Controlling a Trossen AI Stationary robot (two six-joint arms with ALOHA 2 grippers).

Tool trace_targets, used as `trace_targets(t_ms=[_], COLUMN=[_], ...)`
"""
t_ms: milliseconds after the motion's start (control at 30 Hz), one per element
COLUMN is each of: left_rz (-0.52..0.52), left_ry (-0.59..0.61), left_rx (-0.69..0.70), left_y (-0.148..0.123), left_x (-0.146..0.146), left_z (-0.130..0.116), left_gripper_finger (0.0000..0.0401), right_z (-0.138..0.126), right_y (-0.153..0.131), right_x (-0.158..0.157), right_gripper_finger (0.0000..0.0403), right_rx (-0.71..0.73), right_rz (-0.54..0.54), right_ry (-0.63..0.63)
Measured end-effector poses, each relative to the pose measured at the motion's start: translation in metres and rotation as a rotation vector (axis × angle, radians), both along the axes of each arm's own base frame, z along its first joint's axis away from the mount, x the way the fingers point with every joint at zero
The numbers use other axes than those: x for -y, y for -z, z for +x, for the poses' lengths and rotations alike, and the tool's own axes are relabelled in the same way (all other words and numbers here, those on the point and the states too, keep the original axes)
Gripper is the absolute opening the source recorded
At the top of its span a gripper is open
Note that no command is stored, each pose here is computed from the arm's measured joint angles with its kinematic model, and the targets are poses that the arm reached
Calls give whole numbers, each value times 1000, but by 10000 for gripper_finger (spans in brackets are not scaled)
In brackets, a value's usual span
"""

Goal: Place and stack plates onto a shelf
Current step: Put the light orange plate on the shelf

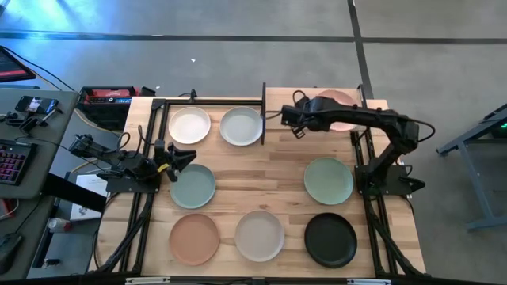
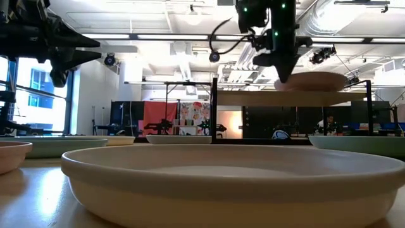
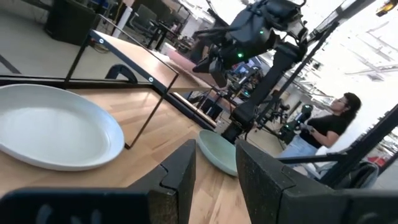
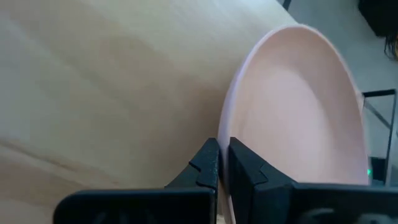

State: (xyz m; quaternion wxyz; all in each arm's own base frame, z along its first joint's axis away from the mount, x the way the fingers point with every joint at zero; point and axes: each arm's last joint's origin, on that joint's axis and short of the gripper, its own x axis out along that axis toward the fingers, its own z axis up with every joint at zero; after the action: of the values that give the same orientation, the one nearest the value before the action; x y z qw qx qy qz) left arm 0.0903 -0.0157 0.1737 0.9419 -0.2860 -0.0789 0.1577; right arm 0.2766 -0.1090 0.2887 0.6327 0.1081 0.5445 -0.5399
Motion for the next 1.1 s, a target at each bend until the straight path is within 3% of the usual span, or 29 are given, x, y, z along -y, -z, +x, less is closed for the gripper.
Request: trace_targets(t_ms=[467,1100], left_rz=[-2,-1], left_ry=[-11,-11], left_rx=[0,0], left_y=[0,0], left_x=[0,0], left_z=[0,0], left_gripper_finger=[102,102], right_z=[-12,-15], right_y=[2,3], right_x=[40,44], right_gripper_finger=[0,0], right_rx=[68,83], right_rz=[148,187], right_ry=[43,59])
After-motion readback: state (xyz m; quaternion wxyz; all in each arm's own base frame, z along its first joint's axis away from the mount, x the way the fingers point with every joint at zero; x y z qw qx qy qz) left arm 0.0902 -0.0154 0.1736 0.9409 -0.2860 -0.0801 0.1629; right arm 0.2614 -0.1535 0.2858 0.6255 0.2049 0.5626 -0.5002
